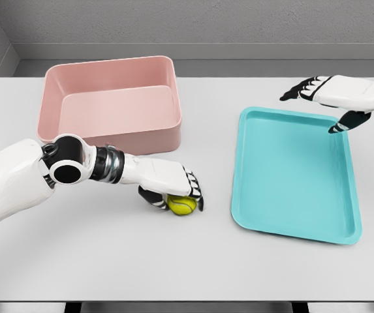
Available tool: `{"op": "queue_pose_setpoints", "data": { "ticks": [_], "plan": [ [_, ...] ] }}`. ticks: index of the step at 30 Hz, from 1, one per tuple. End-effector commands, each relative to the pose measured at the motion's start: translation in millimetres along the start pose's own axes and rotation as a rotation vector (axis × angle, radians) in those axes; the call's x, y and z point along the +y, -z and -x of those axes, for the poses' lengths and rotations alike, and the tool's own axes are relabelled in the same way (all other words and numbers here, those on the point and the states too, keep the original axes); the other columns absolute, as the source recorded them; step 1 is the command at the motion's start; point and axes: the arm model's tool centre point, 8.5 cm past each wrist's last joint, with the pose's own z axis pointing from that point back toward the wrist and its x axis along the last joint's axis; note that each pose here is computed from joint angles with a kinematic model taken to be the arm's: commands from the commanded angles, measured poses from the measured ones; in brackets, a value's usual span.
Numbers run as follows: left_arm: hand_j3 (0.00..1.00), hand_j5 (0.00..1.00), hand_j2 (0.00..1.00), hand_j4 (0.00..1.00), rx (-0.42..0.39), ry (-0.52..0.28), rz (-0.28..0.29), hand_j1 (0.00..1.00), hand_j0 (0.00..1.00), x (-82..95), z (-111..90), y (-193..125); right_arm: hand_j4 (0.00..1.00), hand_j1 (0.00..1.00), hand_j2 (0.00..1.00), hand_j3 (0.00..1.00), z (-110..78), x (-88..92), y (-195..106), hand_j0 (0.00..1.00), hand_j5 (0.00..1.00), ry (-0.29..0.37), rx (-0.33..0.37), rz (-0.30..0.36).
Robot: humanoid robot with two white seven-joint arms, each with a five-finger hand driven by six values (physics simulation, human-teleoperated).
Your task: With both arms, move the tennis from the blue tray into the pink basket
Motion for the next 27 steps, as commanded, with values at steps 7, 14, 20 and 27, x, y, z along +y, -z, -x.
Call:
{"op": "queue_pose_setpoints", "data": {
  "ticks": [7,14,20,27],
  "plan": [
    [0.52,0.52,0.52,0.52,-0.003,-0.005,-0.002,0.52,0.52,-1.4,0.9,-3.0,1.0,1.0,1.0,1.0,0.3,-0.7,-0.7,1.0,1.0,0.005,0.001,0.004],
    [0.51,0.51,0.51,0.51,-0.009,0.015,-0.039,0.51,0.51,9.5,0.9,-11.4,1.0,1.0,1.0,1.0,0.3,-0.7,-0.7,1.0,1.0,0.005,0.001,0.004],
    [0.51,0.51,0.51,0.51,0.001,0.042,-0.09,0.51,0.51,27.9,5.4,-25.1,1.0,1.0,1.0,1.0,0.4,-1.5,-0.8,1.0,1.0,0.004,0.001,0.006],
    [0.51,0.51,0.51,0.51,0.095,0.05,-0.119,0.51,0.51,53.3,35.6,-57.1,1.0,1.0,1.0,1.0,0.3,-1.8,-1.2,1.0,1.0,0.002,0.002,0.006]
  ]
}}
